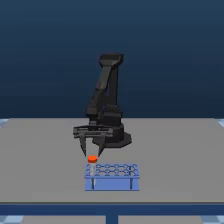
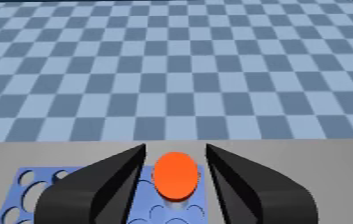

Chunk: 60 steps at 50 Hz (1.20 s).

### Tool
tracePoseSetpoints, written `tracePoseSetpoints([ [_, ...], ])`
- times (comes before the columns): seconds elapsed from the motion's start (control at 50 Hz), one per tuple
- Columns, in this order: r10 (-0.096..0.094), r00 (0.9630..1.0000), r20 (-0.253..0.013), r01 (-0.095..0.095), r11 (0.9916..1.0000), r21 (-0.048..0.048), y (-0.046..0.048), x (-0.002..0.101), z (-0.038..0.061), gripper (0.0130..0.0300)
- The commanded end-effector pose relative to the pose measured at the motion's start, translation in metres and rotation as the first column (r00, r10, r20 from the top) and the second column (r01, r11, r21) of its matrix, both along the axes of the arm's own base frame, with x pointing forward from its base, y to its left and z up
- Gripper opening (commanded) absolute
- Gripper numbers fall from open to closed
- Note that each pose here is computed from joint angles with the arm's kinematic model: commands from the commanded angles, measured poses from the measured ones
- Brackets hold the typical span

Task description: Pick up the centrifuge tube on the rack

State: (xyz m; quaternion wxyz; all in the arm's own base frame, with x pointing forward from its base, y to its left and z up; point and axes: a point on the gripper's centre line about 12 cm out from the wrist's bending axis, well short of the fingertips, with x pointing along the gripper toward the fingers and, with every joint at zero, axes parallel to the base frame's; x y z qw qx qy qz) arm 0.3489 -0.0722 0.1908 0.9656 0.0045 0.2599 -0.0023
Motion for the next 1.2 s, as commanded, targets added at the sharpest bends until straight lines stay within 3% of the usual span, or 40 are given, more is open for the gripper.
tracePoseSetpoints([
  [0.02,0.007,1.0000,0.002,-0.007,0.99995,-0.0076,0.0002,0.000,-0.0031,0.0300],
  [0.56,0.007,1.0000,0.002,-0.007,0.99995,-0.0076,0.0002,0.000,-0.0235,0.0300],
  [1.04,0.007,1.0000,0.002,-0.007,0.99995,-0.0076,0.0002,0.000,-0.0271,0.0300],
  [1.06,0.007,1.0000,0.002,-0.007,0.99995,-0.0076,0.0002,0.000,-0.0271,0.0130],
  [1.2,0.007,1.0000,0.002,-0.007,0.99995,-0.0076,0.0002,0.000,-0.0271,0.0130],
])
